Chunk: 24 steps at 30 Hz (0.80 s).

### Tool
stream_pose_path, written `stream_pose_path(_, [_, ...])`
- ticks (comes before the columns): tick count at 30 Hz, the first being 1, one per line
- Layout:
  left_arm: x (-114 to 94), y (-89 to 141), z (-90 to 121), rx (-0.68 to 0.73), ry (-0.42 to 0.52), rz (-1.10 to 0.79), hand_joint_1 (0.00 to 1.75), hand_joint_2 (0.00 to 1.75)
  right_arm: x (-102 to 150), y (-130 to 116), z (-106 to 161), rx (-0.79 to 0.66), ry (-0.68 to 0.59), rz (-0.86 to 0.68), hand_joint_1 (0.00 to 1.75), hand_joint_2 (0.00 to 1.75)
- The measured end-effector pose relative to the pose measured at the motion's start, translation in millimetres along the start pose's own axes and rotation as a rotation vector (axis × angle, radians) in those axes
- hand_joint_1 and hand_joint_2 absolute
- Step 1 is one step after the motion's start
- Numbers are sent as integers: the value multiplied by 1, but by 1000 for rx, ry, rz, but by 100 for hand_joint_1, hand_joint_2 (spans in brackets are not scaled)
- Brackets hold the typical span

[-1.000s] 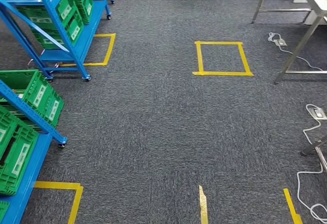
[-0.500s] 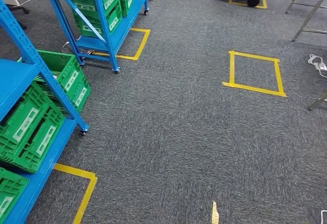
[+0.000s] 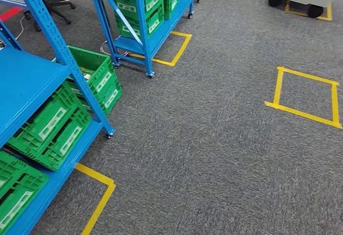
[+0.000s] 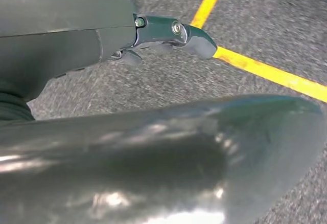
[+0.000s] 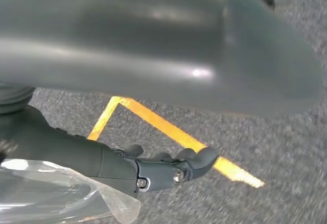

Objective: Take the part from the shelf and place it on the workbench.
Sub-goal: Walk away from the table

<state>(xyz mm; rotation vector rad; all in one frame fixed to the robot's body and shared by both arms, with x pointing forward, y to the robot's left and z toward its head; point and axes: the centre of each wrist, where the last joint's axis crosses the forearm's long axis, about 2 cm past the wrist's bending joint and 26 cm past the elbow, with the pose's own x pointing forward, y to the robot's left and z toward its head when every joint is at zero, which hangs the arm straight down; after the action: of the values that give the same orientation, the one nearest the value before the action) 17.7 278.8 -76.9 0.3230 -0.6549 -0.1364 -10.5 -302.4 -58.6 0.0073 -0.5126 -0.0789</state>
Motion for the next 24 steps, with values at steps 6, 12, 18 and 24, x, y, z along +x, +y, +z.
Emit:
stream_pose_path(6, [-3,-1,1,3,-4,-16,0,0,3,2,-2,4,-23,15,0,0])
stream_pose_path(12, [-1,-1,-1,8,-16,-12,0,0,13,4,-8,19,-60,24,0,0])
stream_pose_path(18, [0,-1,-2,-3,-22,-5,0,0,10,3,-6,25,-59,18,0,0])
stream_pose_path(24, [0,-1,-2,-12,-21,7,0,0,9,1,-5,31,-58,11,0,0])
